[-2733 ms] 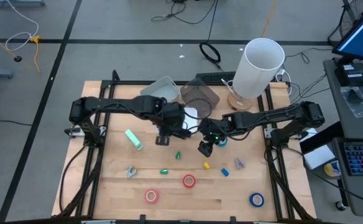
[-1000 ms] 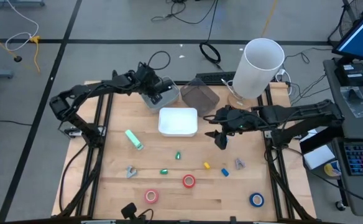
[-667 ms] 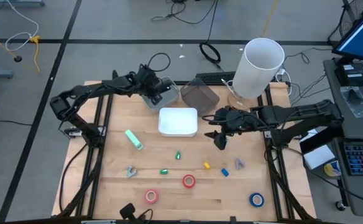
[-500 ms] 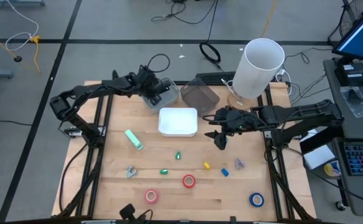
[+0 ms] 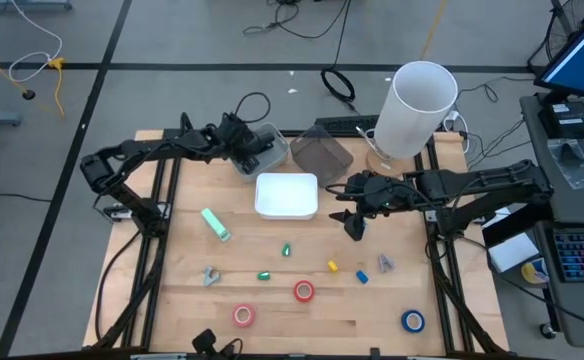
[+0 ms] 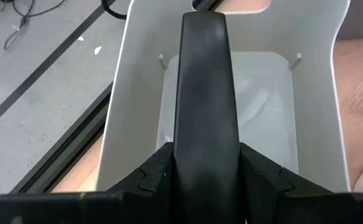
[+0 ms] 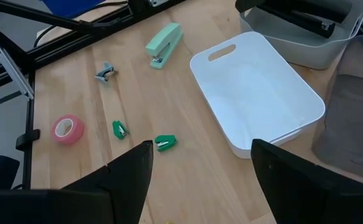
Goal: Pick and place Stapler, Stapler remover, tape
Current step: Put the black stapler into the gray bin, then put the light blue stapler into the gray bin
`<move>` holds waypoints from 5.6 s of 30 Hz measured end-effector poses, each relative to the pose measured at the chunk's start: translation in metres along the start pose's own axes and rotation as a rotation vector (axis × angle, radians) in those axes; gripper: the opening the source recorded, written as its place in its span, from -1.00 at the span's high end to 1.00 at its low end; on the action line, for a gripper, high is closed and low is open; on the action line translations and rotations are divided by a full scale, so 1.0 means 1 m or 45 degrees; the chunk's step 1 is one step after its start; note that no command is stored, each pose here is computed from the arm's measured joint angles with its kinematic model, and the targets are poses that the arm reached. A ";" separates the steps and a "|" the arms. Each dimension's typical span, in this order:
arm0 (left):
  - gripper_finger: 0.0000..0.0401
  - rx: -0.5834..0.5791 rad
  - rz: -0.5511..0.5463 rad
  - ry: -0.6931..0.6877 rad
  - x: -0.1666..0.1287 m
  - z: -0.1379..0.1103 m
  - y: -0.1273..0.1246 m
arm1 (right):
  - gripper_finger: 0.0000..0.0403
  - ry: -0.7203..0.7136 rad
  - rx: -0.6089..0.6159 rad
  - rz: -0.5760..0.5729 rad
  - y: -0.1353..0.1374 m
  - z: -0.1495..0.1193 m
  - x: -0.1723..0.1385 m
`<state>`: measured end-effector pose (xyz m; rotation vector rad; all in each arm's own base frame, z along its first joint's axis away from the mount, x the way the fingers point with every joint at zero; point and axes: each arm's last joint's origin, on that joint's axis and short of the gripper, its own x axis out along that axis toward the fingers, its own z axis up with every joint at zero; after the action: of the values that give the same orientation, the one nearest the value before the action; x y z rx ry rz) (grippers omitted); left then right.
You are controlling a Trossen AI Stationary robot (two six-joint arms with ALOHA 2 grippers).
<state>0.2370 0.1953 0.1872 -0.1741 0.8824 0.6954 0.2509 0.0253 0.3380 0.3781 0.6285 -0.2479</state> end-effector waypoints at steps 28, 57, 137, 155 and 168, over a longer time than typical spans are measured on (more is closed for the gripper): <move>-0.06 0.008 0.109 -0.073 0.008 -0.011 0.001 | -0.31 0.000 0.017 0.000 0.000 0.000 0.000; 0.16 0.890 -0.560 0.196 -0.184 -0.090 -0.075 | -0.31 -0.108 -0.177 0.213 -0.013 -0.025 -0.015; 0.41 1.224 -0.566 0.714 -0.090 -0.106 -0.128 | -0.31 -0.303 0.112 0.526 -0.045 -0.086 -0.022; 0.41 0.336 -0.271 0.057 -0.171 0.031 -0.097 | -0.31 -0.287 0.098 0.553 -0.044 -0.086 -0.022; 0.41 0.040 -0.161 -0.110 -0.171 0.056 -0.095 | -0.31 -0.270 0.081 0.585 -0.044 -0.087 -0.022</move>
<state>0.2586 0.0622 0.3391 -0.1691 0.7920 0.5671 0.1733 0.0243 0.2755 0.5382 0.3130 0.1309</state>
